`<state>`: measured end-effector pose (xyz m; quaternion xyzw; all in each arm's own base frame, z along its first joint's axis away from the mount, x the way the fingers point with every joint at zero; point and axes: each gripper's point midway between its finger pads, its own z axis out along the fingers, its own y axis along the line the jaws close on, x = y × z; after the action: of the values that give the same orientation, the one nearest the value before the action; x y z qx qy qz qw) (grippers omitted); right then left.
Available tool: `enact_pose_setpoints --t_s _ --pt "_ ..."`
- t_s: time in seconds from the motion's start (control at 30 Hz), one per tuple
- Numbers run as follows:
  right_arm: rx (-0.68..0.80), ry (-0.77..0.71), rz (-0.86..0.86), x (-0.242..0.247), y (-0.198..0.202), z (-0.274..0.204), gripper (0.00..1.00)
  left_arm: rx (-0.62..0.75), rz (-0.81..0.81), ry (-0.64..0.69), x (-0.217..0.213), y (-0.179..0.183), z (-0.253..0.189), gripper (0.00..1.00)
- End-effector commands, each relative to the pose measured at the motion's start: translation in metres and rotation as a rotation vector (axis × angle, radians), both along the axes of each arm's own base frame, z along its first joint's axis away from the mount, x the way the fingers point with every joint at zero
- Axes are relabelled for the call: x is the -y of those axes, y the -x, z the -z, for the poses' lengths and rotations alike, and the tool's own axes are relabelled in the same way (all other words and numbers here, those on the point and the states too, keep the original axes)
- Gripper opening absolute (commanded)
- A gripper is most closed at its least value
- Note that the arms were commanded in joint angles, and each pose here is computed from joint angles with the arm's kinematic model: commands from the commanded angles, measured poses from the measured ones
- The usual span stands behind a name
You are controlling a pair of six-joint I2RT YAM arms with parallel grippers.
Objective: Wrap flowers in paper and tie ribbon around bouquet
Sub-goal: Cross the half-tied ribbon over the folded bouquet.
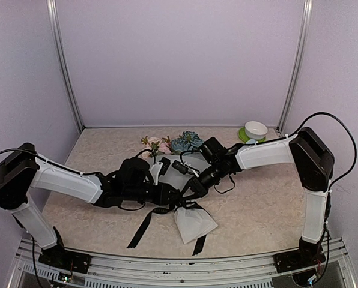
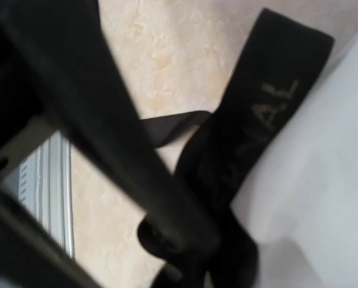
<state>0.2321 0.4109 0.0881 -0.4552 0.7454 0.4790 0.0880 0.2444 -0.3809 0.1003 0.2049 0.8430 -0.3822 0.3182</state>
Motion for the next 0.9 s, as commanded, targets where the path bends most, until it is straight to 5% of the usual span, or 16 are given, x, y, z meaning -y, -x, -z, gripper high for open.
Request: enact_pose_setpoints --t_s 0.0,0.87 --pt "0.019 -0.025 -0.007 0.001 0.001 -0.012 0.01 0.036 -0.007 0.033 -0.004 -0.018 -0.027 0.3" --pt "0.017 -0.02 -0.011 0.002 0.004 -0.01 0.01 -0.03 0.059 -0.017 0.002 -0.005 0.0 0.21"
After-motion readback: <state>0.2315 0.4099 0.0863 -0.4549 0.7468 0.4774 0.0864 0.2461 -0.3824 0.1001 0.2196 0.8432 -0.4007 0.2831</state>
